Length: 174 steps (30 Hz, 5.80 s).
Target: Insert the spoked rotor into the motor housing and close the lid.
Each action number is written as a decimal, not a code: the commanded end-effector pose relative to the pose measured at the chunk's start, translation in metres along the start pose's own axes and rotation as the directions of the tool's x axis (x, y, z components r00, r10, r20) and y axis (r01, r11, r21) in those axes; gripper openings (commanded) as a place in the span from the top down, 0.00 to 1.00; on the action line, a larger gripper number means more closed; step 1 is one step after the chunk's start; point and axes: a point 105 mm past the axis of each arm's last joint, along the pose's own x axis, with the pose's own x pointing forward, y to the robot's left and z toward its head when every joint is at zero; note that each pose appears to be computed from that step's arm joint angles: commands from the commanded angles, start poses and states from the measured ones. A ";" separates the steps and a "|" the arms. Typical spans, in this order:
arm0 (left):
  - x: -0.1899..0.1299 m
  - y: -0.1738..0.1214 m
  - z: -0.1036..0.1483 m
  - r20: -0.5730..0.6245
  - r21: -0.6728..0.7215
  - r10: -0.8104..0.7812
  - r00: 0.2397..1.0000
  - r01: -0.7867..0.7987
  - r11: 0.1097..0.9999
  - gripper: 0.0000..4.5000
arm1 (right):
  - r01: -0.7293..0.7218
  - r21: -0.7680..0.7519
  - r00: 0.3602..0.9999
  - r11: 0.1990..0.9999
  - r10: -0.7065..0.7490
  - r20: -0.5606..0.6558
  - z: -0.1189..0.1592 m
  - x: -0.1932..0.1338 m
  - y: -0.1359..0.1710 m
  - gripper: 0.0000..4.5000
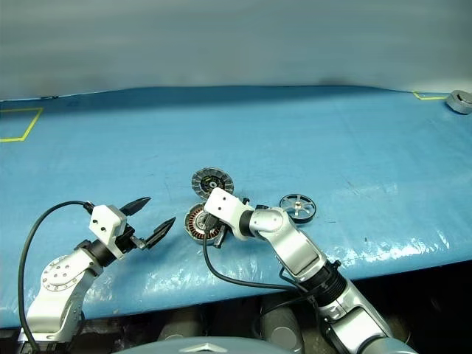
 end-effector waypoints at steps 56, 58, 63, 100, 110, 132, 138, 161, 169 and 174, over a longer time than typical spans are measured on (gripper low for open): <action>0.008 -0.010 -0.002 -0.004 -0.010 -0.085 0.996 0.085 0.996 0.00 | 0.455 -0.051 0.831 0.889 -0.445 -0.333 -0.058 -0.156 -0.077 0.42; 0.007 -0.010 -0.003 -0.006 -0.010 -0.085 0.996 0.085 0.996 0.00 | 0.456 -0.034 0.828 0.889 -0.438 -0.349 -0.064 -0.155 -0.076 0.42; 0.007 -0.007 -0.004 -0.023 0.004 -0.080 0.997 0.080 0.997 0.00 | 0.455 -0.039 0.811 0.890 -0.432 -0.396 -0.077 -0.153 -0.077 0.42; 0.002 -0.012 0.003 -0.015 0.003 -0.194 0.981 0.194 0.981 0.00 | 0.028 0.182 0.972 0.983 -0.069 0.223 0.036 -0.113 -0.014 0.59; -0.003 -0.011 0.001 -0.030 0.042 -0.284 0.958 0.285 0.958 0.00 | -0.173 0.128 0.948 0.977 0.130 0.291 0.043 -0.086 0.016 0.59; 0.002 -0.014 -0.004 0.085 0.074 -0.306 0.948 0.301 0.951 0.00 | -0.153 0.005 0.957 0.988 0.147 0.249 0.042 -0.039 -0.001 0.59; -0.001 -0.014 -0.007 0.084 0.063 -0.287 0.954 0.282 0.957 0.00 | -0.134 -0.045 0.968 0.990 0.141 0.209 0.038 -0.037 -0.003 0.59; -0.005 -0.011 -0.010 0.055 0.049 -0.277 0.959 0.274 0.960 0.00 | -0.069 -0.107 0.990 0.992 0.081 0.114 0.022 -0.031 -0.012 0.43; -0.006 -0.011 -0.011 0.047 0.048 -0.271 0.961 0.269 0.962 0.00 | -0.080 -0.123 0.983 0.989 0.098 0.153 0.030 -0.034 -0.007 0.09; -0.007 -0.011 -0.012 0.042 0.046 -0.268 0.963 0.266 0.963 0.00 | -0.090 -0.108 0.979 0.990 0.108 0.172 0.033 -0.034 -0.005 0.09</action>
